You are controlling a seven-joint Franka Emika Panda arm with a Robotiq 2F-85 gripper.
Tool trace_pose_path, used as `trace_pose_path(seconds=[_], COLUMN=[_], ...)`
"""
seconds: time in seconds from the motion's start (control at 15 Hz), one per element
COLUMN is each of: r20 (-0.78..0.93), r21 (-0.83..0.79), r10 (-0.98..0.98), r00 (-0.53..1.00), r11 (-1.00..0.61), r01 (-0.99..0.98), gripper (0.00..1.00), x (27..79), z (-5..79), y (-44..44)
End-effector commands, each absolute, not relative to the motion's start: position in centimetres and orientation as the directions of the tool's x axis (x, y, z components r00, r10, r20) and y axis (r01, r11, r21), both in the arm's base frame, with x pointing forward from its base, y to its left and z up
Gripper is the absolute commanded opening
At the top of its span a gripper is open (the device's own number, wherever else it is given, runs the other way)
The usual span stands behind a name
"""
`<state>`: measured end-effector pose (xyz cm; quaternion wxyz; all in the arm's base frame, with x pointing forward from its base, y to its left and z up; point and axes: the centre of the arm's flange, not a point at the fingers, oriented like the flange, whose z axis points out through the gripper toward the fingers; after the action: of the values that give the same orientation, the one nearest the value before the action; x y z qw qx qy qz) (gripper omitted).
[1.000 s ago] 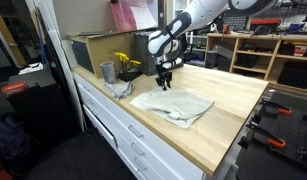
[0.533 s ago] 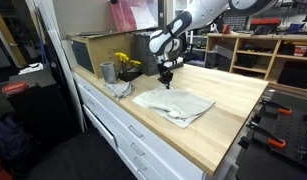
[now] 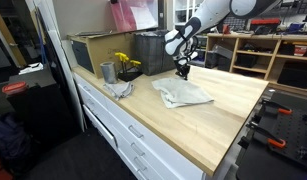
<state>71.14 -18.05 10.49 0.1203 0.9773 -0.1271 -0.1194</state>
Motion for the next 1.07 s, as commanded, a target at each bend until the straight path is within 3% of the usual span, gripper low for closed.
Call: trace_pose_path(seconds=[0.0,0.47,0.53,0.67,1.0], r20=[-0.196,-0.192,-0.194,-0.181,-0.023], r21=[0.298,0.352,0.357,0.351,0.325], r10=[-0.465,-0.743,-0.766,-0.780,-0.696], r00=[0.864,0.641,0.613,0.599,0.718], r11=[-0.867,-0.662,-0.637,-0.620,-0.684], r01=[-0.399,-0.662,-0.683,-0.702,-0.653], gripper=[0.01,0.01,0.29,0.35,0.72], x=[67.7,59.2,58.3,57.4,56.9], z=[10.6,11.2,11.4,12.2,16.3], y=[-25.2,-31.2,-31.2,-31.1,-29.5])
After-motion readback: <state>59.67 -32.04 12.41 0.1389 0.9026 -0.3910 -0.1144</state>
